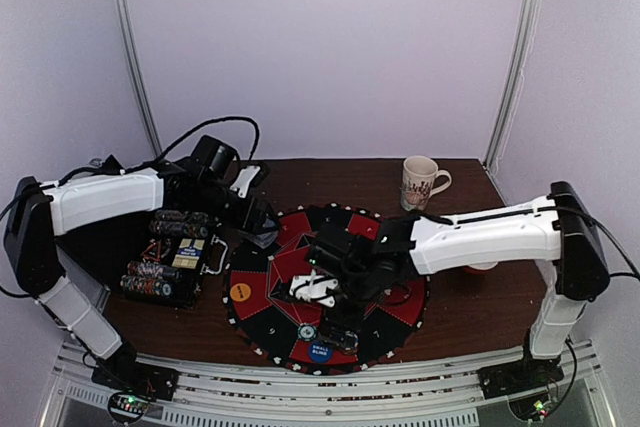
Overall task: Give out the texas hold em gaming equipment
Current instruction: Place the poker chips pile in the small blind area, then move the poker chip to the small blind area.
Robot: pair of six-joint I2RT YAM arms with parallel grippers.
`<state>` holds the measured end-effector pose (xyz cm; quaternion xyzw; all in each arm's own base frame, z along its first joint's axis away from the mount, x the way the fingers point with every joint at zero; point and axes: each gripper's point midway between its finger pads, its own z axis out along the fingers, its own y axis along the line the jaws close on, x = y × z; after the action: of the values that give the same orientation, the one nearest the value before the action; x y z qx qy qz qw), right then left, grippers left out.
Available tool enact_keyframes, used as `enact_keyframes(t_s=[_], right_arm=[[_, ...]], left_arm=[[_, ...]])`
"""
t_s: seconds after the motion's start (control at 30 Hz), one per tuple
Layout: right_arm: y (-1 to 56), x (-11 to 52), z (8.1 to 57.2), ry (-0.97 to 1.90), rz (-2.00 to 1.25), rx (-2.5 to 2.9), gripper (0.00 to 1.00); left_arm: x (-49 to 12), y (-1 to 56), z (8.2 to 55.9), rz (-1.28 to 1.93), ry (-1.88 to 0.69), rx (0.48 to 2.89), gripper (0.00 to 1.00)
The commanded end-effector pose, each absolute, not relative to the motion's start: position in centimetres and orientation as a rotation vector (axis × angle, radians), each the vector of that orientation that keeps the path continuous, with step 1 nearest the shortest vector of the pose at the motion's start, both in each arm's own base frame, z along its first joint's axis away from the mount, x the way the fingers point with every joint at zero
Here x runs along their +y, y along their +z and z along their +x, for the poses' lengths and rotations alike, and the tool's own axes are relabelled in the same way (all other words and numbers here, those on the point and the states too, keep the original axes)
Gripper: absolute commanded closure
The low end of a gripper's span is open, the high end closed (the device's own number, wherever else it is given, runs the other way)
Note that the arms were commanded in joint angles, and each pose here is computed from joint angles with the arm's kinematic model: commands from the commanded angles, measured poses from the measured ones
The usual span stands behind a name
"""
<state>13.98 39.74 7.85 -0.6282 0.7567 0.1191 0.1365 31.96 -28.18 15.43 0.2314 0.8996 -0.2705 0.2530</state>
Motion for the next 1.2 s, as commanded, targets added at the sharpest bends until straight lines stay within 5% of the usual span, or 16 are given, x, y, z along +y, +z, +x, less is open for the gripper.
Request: enact_keyframes(t_s=[0.0, 0.2, 0.37, 0.57, 0.87, 1.17], right_arm=[[15.8, 40.2, 18.6, 0.522, -1.476, 2.134, 0.0], [14.2, 37.3, 26.5, 0.499, -1.055, 2.295, 0.07], [10.0, 37.8, 29.8, 0.454, -0.99, 2.389, 0.2], [4.0, 37.9, 31.4, 0.336, -1.047, 2.521, 0.32], [0.7, 37.2, 29.5, 0.352, -1.092, 2.617, 0.59], [1.1, 39.7, 21.7, 0.599, -1.29, 2.624, 0.72]], left_arm=[[-27.7, 19.2, 31.9, 0.699, -0.699, 2.31, 0.26], [-28.1, 18.0, 28.1, 0.834, -0.598, 2.342, 0.28], [-29.6, 15.0, 23.0, 1.048, -0.549, 2.41, 0.31], [-28.9, 13.1, 22.1, 0.991, -0.538, 2.489, 0.33], [-29.5, 12.7, 22.5, 1.017, -0.535, 2.487, 0.33], [-29.0, 13.9, 22.7, 1.037, -0.502, 2.434, 0.33]])
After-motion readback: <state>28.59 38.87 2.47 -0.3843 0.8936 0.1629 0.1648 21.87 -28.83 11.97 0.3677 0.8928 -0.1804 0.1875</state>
